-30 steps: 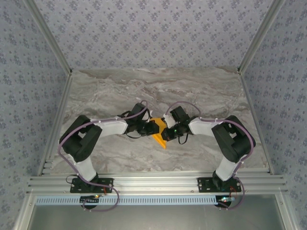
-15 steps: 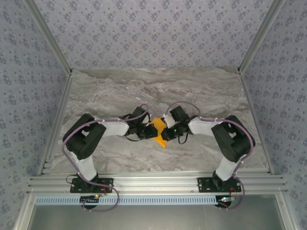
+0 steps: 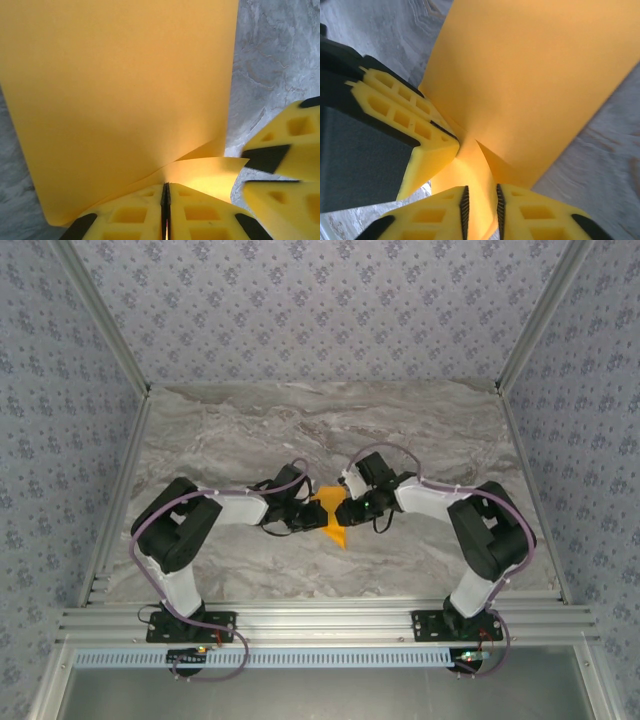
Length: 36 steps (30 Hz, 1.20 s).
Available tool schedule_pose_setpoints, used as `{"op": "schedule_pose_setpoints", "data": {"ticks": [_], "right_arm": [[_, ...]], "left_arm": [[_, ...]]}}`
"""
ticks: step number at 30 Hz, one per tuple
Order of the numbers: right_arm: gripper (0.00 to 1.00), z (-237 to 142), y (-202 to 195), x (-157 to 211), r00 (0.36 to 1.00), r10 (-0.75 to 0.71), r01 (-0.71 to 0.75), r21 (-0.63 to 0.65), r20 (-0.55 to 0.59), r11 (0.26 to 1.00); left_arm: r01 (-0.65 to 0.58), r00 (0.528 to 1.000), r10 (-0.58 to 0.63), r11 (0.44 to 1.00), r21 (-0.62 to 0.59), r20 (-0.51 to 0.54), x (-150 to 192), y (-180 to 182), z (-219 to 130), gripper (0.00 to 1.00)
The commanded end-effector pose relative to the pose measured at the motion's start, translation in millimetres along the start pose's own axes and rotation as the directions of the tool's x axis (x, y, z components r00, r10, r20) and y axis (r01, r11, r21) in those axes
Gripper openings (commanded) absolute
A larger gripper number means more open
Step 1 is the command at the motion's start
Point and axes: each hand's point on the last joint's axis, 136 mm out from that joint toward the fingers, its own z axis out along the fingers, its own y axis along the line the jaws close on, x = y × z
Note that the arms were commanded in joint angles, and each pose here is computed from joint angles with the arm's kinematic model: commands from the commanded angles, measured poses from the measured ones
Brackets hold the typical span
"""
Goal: Fold a paper plane with a square sheet of paper (fold left side to right side)
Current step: Third fold the triangle at the center of the table.
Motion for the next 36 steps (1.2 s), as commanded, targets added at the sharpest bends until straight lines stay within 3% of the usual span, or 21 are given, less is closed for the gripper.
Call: {"op": "schedule_pose_setpoints", "data": {"ticks": [1, 11, 22, 36], "right_arm": [[0.30, -20.9, 5.9, -2.6, 1.000, 0.006, -0.006, 0.013, 0.010, 1.000], [0.25, -8.9, 63.8, 33.2, 0.988, 0.086, -0.121, -0.299, -0.125, 0.947], [0.24, 14.7, 43.1, 58.5, 0.966, 0.108, -0.155, -0.193, -0.234, 0.969], [0.24, 23.0, 33.0, 74.1, 0.952, 0.118, -0.164, -0.143, -0.283, 0.976]], "left_arm": [[0.046, 0.998, -0.053, 0.989, -0.138, -0.044, 21.4, 43.4, 12.2, 0.09], [0.044, 0.998, -0.050, 0.990, -0.136, -0.041, 20.8, 42.0, 11.3, 0.09], [0.043, 0.998, -0.049, 0.990, -0.137, -0.040, 20.1, 41.7, 10.7, 0.09], [0.040, 0.998, -0.047, 0.989, -0.140, -0.040, 19.1, 41.4, 11.1, 0.09]]}}
